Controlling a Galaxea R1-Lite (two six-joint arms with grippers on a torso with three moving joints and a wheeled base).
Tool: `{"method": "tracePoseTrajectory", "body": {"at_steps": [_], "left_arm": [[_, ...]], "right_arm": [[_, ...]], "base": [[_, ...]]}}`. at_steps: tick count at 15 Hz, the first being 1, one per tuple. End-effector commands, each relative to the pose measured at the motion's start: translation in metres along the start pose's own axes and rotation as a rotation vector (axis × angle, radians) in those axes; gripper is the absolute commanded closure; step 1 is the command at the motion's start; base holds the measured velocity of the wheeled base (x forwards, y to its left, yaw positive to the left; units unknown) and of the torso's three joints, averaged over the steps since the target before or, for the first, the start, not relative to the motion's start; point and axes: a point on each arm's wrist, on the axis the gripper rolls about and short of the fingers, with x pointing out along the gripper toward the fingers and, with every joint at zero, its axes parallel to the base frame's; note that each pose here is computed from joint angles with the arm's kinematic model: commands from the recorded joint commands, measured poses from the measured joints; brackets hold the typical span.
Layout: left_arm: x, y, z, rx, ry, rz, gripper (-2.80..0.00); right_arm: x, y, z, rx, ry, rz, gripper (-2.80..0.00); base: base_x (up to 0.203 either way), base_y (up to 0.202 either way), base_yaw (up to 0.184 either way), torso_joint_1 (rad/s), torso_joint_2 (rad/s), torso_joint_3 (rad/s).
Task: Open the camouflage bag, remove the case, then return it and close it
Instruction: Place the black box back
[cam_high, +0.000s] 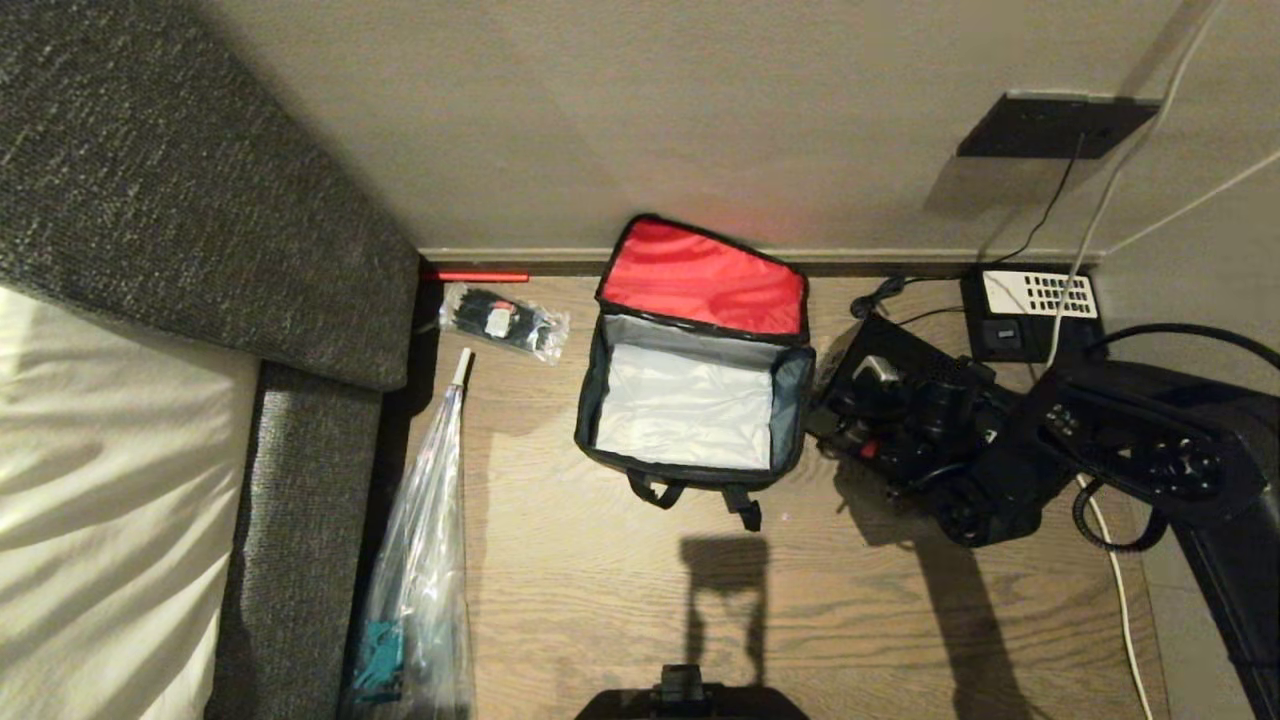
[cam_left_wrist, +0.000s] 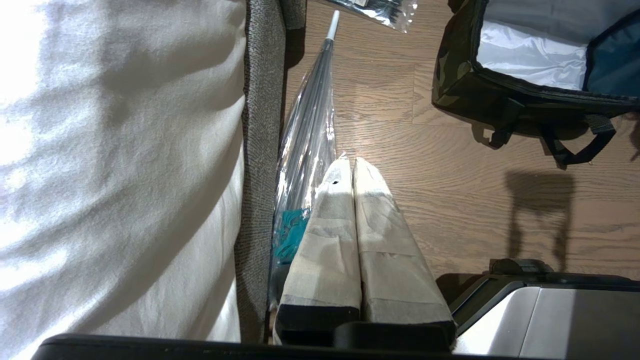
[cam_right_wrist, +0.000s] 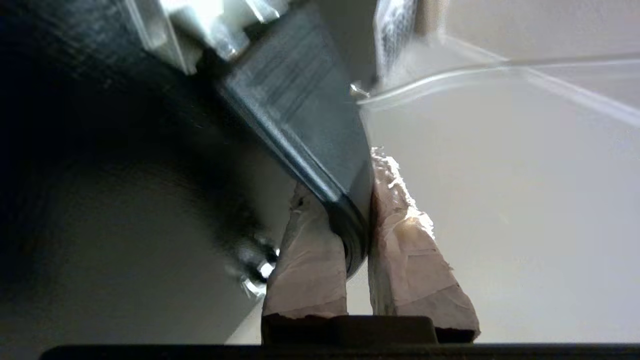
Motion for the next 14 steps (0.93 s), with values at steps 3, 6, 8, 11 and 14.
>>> {"method": "tracePoseTrajectory", "body": {"at_steps": [3,6,8,11,14], "left_arm": [[0.000,0.000,0.000,-0.001,0.000,0.000,0.00],[0.000,0.000,0.000,-0.001,0.000,0.000,0.00],[0.000,0.000,0.000,-0.001,0.000,0.000,0.00],[0.000,0.000,0.000,-0.001,0.000,0.000,0.00],[0.000,0.000,0.000,-0.001,0.000,0.001,0.00]], "right_arm": [[-0.018,-0.052,0.010,0.074,-0.035,-0.057,0.00],[-0.031,-0.060,0.011,0.071,-0.057,-0.047,0.00],[-0.035,-0.068,0.014,0.070,-0.067,-0.050,0.00],[-0.041,-0.083,0.015,0.050,-0.075,-0.065,0.00],[-0.044,-0.098,0.015,0.052,-0.079,-0.083,0.00]], "base": [[0.000,0.000,0.000,0.000,0.00,0.000],[0.000,0.000,0.000,0.000,0.00,0.000],[0.000,0.000,0.000,0.000,0.00,0.000],[0.000,0.000,0.000,0.000,0.00,0.000],[0.000,0.000,0.000,0.000,0.00,0.000]]}}
